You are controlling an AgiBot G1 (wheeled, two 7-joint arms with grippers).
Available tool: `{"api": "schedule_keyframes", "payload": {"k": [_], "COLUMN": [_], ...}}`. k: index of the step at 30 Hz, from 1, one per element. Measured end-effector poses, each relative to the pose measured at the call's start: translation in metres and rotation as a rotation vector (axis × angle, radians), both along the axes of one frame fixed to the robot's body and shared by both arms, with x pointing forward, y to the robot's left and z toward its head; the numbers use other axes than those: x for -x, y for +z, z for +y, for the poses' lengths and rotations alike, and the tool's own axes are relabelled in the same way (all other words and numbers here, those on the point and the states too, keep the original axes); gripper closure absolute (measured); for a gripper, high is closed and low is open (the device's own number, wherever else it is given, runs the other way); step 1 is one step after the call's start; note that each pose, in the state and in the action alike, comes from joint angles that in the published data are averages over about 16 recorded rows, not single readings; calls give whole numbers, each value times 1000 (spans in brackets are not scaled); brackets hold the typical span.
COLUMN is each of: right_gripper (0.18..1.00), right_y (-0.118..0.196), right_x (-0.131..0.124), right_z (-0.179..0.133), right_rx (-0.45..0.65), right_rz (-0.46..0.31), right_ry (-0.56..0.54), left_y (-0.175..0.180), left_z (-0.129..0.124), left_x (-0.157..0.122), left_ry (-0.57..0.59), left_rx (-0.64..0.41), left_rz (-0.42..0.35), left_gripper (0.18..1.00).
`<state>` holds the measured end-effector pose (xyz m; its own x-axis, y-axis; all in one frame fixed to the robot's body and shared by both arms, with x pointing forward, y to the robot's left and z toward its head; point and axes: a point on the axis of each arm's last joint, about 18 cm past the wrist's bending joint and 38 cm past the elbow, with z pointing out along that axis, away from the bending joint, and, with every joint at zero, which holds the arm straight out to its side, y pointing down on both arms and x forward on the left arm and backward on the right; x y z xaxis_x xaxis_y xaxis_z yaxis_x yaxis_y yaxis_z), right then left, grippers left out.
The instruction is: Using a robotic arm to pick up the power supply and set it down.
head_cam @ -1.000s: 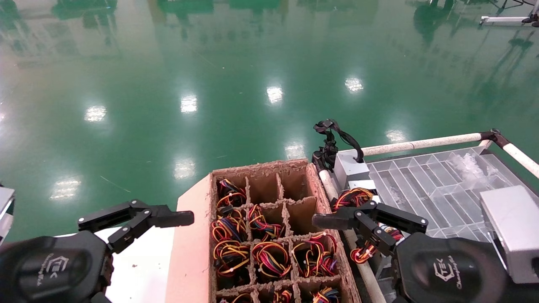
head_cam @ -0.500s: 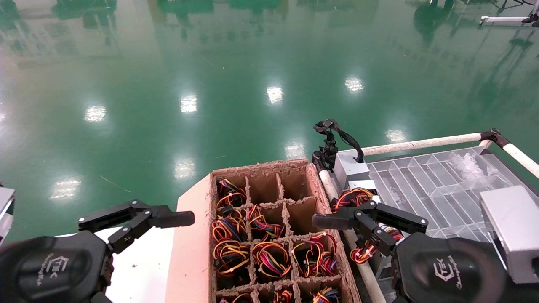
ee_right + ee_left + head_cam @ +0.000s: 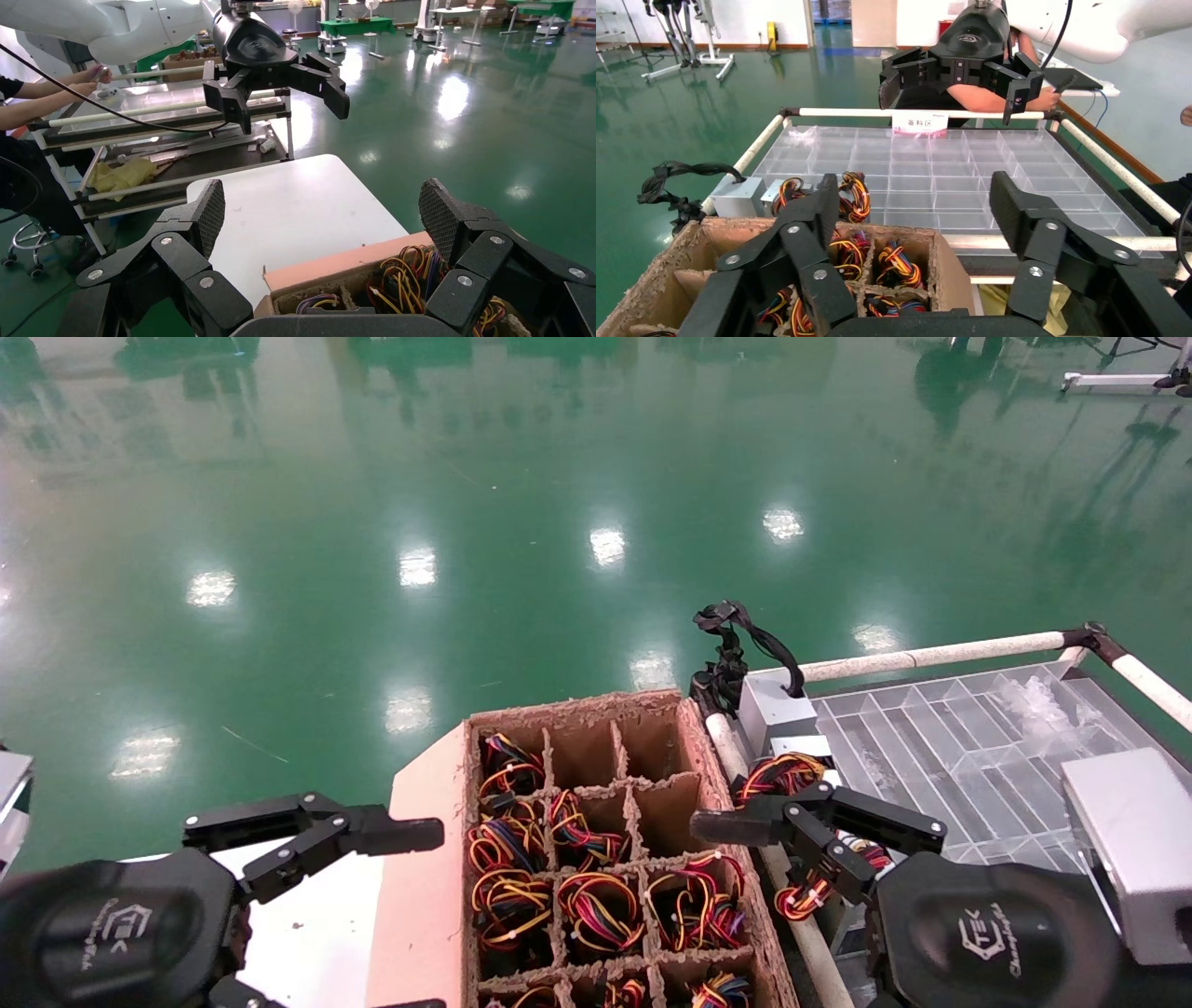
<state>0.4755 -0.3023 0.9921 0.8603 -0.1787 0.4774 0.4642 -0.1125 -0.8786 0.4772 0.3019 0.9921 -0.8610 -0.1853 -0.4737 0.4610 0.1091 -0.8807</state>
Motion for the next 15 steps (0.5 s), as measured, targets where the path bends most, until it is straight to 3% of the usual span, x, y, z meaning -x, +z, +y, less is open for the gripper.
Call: {"api": "schedule_keyframes", "payload": {"k": [8, 15], "right_gripper": [179, 179], "right_y": [-1, -9], "right_x": [-1, -6], "right_z": [-2, -7], "right_rx": [6, 98], "right_rz": [-2, -1], "right_ry": [-16, -77], "left_y": [0, 0], "left_z": [0, 0], "left_x": [0, 0], "left_ry": [0, 0], "left_rx": [0, 0], "left_rz": [0, 0], "left_gripper": [476, 644]}}
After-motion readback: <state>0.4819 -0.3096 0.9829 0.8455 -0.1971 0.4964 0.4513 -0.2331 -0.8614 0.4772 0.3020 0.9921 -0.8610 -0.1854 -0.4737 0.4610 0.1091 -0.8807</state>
